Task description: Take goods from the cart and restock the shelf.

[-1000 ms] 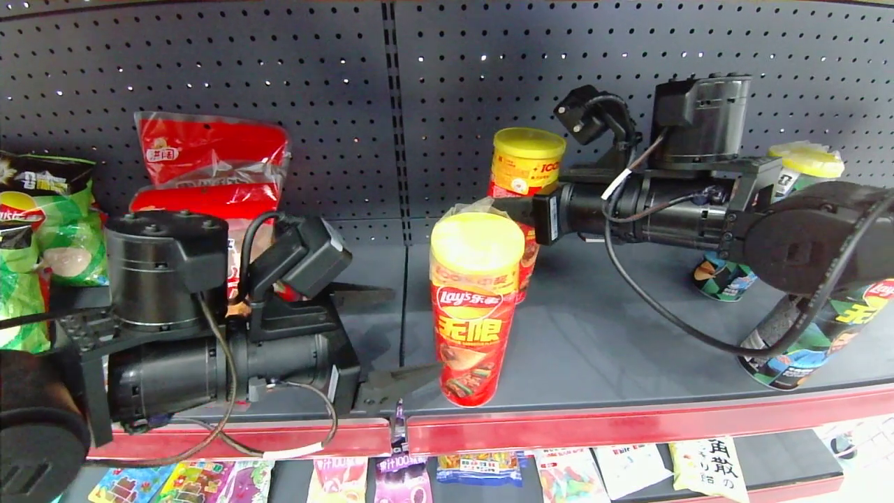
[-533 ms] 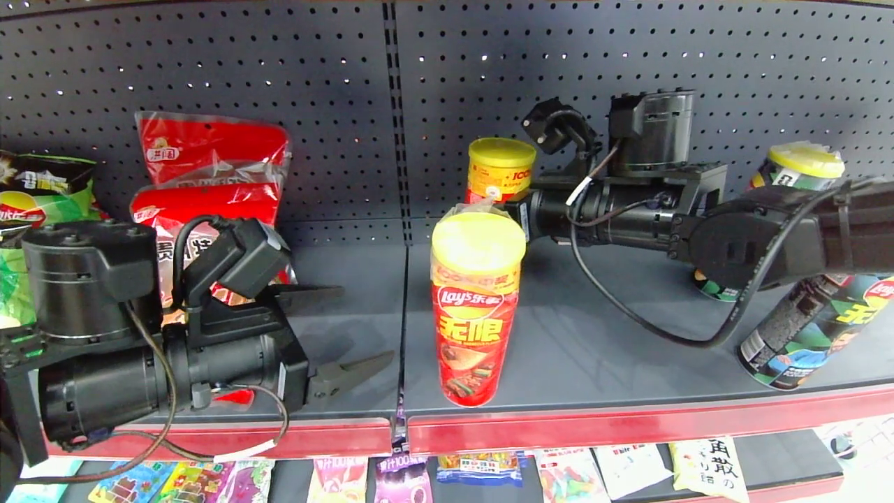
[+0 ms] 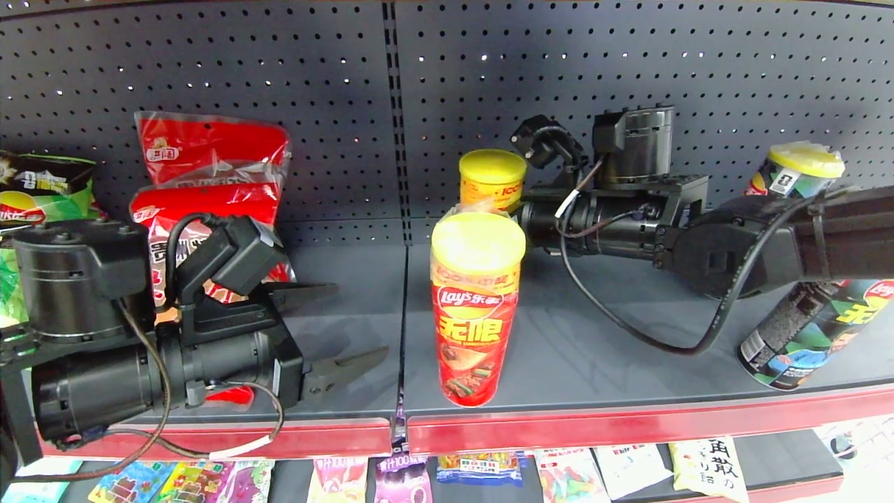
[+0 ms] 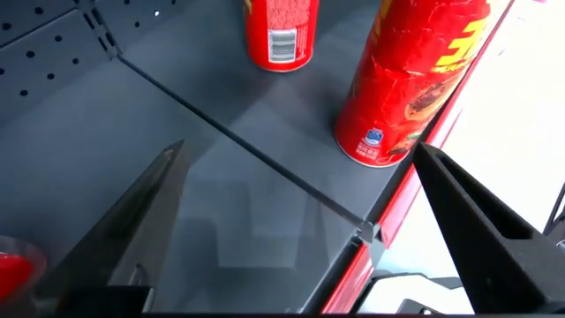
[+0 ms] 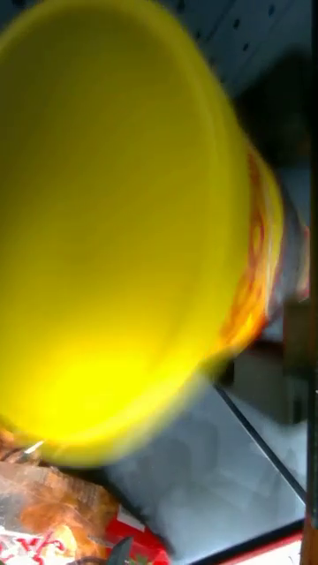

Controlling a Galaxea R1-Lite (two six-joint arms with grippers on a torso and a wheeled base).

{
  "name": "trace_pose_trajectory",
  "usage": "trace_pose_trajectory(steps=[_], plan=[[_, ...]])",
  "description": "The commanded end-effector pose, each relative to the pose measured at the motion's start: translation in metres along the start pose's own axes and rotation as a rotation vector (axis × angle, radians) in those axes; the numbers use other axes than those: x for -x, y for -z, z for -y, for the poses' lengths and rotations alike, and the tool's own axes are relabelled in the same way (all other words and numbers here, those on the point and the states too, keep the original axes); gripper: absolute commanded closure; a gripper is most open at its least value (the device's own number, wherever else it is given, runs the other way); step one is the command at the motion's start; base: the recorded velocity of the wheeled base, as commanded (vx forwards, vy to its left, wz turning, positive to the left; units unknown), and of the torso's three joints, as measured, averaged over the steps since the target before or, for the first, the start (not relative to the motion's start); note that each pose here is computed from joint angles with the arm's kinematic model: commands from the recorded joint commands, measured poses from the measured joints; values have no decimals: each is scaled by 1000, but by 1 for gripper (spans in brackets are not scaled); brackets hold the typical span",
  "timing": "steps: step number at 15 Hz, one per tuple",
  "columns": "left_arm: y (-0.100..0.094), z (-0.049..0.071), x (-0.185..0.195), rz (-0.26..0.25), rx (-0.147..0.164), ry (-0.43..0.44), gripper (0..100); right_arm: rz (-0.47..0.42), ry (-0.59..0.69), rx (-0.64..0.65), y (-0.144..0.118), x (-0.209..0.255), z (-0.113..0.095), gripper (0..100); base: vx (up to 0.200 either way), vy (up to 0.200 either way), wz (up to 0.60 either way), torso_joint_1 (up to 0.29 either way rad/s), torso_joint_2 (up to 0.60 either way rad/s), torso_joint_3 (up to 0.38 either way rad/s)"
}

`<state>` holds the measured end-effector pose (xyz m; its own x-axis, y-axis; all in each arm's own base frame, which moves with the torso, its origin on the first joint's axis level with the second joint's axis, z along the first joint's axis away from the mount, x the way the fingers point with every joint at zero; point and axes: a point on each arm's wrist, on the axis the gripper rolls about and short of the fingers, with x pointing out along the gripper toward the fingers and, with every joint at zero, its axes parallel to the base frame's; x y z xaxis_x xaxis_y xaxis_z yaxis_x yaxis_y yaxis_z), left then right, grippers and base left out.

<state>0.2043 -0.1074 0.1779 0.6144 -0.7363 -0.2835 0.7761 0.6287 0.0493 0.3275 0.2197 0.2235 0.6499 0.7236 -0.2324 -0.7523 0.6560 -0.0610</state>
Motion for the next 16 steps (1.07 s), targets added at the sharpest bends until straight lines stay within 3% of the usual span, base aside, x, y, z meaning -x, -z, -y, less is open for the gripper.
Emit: trace_pose_trajectory(steps=[1, 8, 12, 16], plan=[[1, -1, -2, -6, 2, 0, 0, 14, -4, 4, -6, 9, -5, 0, 0, 0, 0, 0, 0, 0], [3, -11, -15, -35, 15, -45, 0, 0, 59, 3, -3, 87, -24, 0, 0, 0, 0, 0, 0, 0], [-2, -21, -32, -32, 11, -53, 0, -5, 63, 1, 16, 151, -41, 0, 0, 0, 0, 0, 0, 0], [4, -23, -40, -61, 18, -44, 0, -3, 56, 5, 37, 194, -55, 0, 0, 0, 0, 0, 0, 0]])
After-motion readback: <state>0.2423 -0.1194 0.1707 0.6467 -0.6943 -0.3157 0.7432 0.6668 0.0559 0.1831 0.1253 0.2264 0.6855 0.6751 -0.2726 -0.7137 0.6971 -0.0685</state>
